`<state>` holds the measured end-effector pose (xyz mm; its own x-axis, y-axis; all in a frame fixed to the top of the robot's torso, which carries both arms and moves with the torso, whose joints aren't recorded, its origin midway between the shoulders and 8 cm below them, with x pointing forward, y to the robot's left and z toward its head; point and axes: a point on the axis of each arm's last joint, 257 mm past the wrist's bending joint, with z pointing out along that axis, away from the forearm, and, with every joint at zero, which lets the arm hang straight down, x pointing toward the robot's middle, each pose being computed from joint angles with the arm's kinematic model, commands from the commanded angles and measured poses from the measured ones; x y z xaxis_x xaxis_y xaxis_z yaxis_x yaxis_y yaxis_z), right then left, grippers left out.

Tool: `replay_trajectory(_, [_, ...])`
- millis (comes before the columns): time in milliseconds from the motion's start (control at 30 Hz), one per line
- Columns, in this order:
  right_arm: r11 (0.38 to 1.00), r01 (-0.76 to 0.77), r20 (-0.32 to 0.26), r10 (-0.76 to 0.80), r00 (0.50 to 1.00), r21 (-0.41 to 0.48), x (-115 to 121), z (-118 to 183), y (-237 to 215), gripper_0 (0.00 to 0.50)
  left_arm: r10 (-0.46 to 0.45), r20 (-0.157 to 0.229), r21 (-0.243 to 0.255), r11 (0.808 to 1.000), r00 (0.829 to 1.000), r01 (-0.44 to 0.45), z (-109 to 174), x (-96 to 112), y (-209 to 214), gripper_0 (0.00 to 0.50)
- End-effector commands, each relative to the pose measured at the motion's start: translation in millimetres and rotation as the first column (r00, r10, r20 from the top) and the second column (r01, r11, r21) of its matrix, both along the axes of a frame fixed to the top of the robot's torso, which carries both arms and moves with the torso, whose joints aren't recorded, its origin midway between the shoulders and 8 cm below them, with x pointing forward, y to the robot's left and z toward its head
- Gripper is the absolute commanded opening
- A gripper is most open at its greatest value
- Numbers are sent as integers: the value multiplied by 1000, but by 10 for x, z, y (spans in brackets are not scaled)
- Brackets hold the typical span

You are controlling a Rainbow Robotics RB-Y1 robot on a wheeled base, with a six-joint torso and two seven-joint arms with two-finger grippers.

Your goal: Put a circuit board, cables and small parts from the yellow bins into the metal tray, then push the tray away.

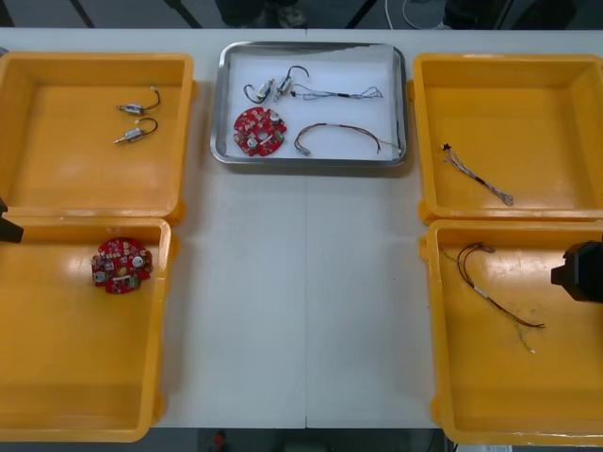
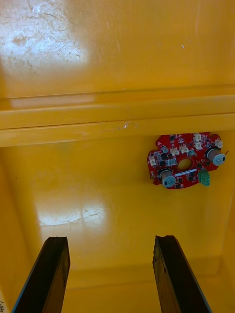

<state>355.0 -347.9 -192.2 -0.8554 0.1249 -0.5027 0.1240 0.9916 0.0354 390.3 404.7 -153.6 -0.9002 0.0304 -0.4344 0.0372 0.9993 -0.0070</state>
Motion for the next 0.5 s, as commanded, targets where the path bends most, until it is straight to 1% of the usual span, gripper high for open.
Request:
replay_trajectory(33, [996,-27,-29,24,999,-83,-112,16,-237,500,73,25,23,997,997,-74,160,-45,168,500])
replay_trajectory(500, [995,-55,-42,51,998,-81,-136,-5,-201,500,73,25,23,997,997,-74,160,-45,168,500])
